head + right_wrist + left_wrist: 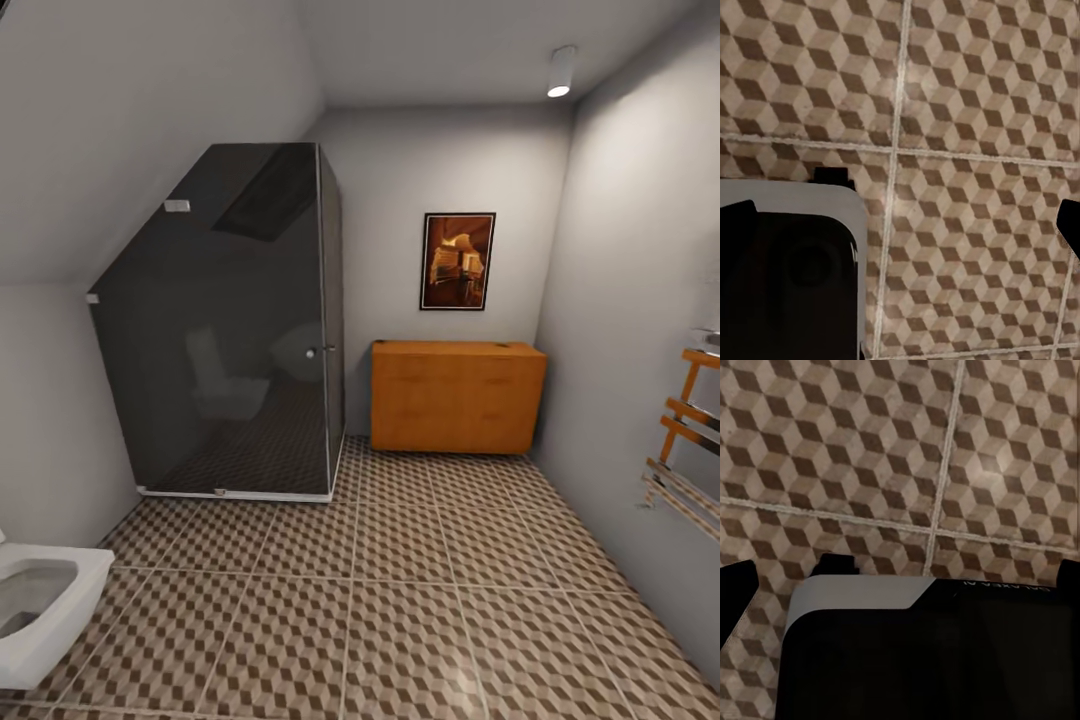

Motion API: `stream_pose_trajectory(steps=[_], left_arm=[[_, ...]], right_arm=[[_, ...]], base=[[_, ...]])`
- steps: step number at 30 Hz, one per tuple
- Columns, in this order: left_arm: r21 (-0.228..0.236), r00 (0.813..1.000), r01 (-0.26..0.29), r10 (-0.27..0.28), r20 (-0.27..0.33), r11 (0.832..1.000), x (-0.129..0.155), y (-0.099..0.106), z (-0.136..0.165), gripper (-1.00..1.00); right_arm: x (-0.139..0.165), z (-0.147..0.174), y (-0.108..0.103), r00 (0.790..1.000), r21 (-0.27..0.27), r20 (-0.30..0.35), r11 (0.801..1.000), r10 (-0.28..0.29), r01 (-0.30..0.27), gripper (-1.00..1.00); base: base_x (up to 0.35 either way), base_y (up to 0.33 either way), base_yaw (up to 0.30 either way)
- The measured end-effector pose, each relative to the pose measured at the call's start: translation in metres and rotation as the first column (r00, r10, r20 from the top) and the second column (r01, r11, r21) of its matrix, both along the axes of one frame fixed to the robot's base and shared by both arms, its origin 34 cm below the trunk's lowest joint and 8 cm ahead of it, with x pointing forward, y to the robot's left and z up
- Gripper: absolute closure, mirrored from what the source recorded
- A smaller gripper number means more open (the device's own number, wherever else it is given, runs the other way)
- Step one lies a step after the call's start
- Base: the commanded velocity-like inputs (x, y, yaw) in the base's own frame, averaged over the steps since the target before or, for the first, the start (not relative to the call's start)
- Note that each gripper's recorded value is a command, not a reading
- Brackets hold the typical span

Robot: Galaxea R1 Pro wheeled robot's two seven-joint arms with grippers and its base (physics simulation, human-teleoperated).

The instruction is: Take the four mousetraps from the cabinet in the bathroom and place them on the bathroom floor. Make sure all four end up on the same floor surface, and ensure that at least two of them are either under or directly next to the same bathroom sink.

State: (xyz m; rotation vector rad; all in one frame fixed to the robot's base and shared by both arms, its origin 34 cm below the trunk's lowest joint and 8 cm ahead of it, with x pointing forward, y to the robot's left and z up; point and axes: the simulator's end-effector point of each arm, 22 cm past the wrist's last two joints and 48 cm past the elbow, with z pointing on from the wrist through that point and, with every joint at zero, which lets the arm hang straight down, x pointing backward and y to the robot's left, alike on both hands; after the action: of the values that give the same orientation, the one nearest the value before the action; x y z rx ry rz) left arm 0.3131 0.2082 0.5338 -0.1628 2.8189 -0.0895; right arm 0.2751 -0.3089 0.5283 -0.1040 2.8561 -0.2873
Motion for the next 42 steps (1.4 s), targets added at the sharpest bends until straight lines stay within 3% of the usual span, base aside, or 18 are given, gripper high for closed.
stream_pose_trajectory(steps=[31, 42], left_arm=[[0.0, 1.0, 0.0, 0.0, 0.006, 1.0, 0.0012, -0.0001, 0.0004, -1.0], [0.002, 1.0, -0.002, 0.002, 0.01, 1.0, 0.0024, -0.0003, 0.0006, -1.0]], right_arm=[[-0.0013, -0.0002, -0.0017, 1.0, -0.004, -0.007, 1.0, 0.003, -0.003, -1.0], [-0.0012, -0.0003, -0.0028, 1.0, -0.004, -0.008, 1.0, 0.003, -0.003, -1.0]], base=[[0.32, -0.095, -0.003], [0.122, -0.041, 0.0]])
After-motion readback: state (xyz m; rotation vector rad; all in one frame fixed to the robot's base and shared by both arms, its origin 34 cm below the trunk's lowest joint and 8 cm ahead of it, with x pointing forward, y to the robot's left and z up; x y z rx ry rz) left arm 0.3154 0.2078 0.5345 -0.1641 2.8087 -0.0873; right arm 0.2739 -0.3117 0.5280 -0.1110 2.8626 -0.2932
